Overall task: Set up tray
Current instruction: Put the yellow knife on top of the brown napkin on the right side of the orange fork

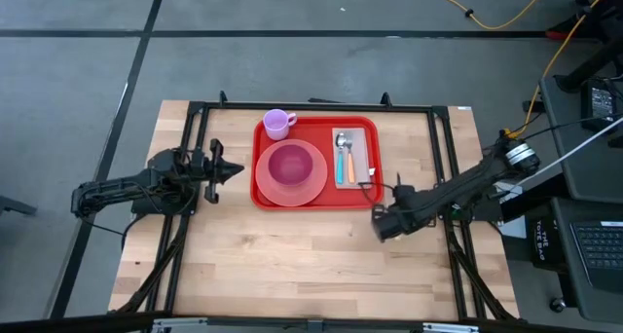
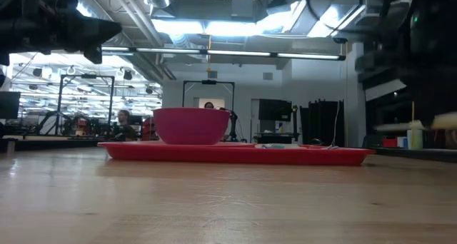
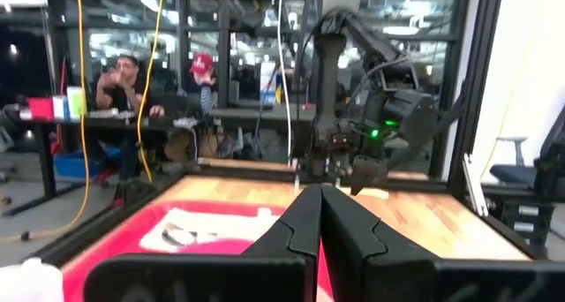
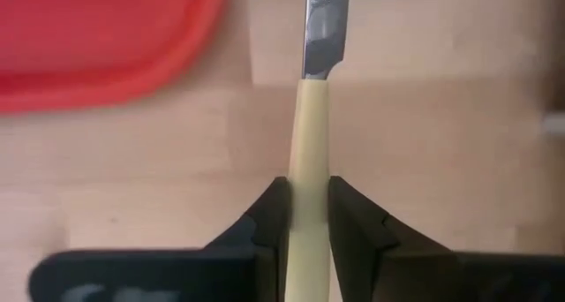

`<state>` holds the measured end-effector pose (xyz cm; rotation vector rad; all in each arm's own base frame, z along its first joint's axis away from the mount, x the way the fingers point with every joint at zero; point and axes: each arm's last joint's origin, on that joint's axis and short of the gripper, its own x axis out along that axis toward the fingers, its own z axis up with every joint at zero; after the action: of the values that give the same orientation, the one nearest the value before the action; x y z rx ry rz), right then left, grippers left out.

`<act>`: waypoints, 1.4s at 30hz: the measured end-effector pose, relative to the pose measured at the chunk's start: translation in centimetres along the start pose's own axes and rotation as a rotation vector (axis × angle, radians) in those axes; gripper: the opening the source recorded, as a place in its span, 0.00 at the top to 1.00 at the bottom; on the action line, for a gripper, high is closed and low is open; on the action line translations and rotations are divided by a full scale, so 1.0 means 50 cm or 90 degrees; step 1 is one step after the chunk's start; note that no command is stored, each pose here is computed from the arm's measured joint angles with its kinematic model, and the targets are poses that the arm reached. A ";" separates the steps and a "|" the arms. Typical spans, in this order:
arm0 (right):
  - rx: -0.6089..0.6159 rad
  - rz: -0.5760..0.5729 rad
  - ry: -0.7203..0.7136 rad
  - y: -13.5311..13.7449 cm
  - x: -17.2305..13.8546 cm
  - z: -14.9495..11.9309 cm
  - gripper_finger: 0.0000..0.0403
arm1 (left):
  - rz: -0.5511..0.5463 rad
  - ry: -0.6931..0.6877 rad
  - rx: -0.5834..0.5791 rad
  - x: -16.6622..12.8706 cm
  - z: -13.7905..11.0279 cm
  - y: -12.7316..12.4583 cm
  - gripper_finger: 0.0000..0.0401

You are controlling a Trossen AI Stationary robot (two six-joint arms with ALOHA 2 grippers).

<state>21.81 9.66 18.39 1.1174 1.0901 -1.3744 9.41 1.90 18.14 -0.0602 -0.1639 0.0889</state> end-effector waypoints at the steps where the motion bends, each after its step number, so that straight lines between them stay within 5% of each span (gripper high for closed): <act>1: -0.003 0.013 -0.011 -0.006 -0.010 0.005 0.85 | -0.001 -0.010 0.001 0.000 0.003 0.000 0.99; 10: -0.085 0.079 -0.074 -0.031 -0.052 0.034 0.85 | -0.003 -0.029 0.004 0.000 0.009 -0.001 0.99; 16: -0.068 0.093 -0.108 -0.022 -0.051 0.051 0.85 | -0.003 -0.030 0.005 0.000 0.009 -0.001 0.99; 25: -0.038 0.112 -0.107 0.015 -0.044 0.105 0.85 | -0.003 -0.044 0.024 -0.001 0.014 -0.001 0.99; 42: -0.097 0.241 -0.143 0.095 -0.038 0.244 0.85 | -0.002 -0.044 0.045 -0.001 0.013 -0.001 0.99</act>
<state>25.79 -2.42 22.00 0.9727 0.7613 -1.0692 9.28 1.88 18.80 0.0143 -0.2300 0.0936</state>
